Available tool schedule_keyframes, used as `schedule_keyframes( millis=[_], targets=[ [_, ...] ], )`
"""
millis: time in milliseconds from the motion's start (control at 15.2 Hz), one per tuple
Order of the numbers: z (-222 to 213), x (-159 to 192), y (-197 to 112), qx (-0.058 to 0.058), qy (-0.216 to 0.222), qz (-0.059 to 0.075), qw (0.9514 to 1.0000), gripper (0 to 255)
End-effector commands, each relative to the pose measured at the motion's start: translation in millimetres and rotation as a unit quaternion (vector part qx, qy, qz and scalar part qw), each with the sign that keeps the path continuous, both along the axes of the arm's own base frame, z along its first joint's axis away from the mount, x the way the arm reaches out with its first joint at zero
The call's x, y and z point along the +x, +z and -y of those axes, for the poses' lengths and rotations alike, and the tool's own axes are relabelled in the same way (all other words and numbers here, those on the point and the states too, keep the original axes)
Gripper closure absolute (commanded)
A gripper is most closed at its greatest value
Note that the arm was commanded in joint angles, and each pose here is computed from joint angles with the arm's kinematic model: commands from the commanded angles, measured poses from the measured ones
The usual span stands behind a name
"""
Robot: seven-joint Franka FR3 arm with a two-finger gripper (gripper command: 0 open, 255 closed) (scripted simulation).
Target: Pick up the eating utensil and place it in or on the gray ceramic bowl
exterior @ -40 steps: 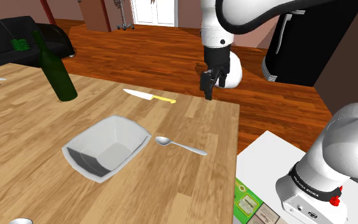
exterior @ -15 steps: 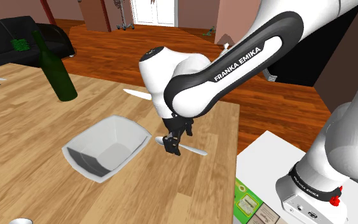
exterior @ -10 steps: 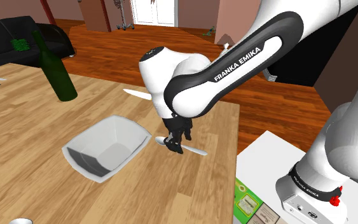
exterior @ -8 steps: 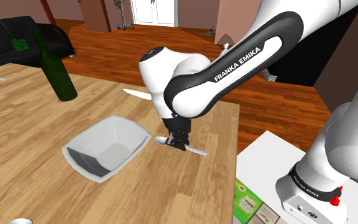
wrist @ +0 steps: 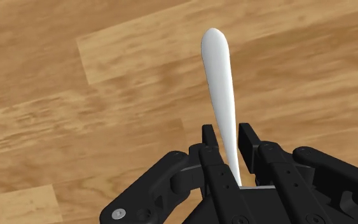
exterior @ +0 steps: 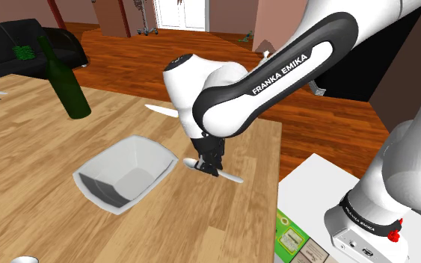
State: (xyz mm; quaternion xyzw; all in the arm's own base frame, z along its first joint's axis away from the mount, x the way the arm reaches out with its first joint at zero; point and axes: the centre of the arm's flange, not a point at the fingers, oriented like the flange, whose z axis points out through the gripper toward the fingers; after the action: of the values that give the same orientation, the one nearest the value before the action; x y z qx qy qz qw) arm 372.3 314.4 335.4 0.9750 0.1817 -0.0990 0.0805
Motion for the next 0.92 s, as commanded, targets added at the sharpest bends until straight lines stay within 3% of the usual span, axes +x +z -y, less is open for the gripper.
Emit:
schedule_keyframes(
  millis=[0,858],
  targets=[
    [0.2,0.2,8.2,0.000,0.000,0.000,1.0000,255],
    [0.2,0.2,76.8,0.000,0.000,0.000,1.0000,255]
  ],
)
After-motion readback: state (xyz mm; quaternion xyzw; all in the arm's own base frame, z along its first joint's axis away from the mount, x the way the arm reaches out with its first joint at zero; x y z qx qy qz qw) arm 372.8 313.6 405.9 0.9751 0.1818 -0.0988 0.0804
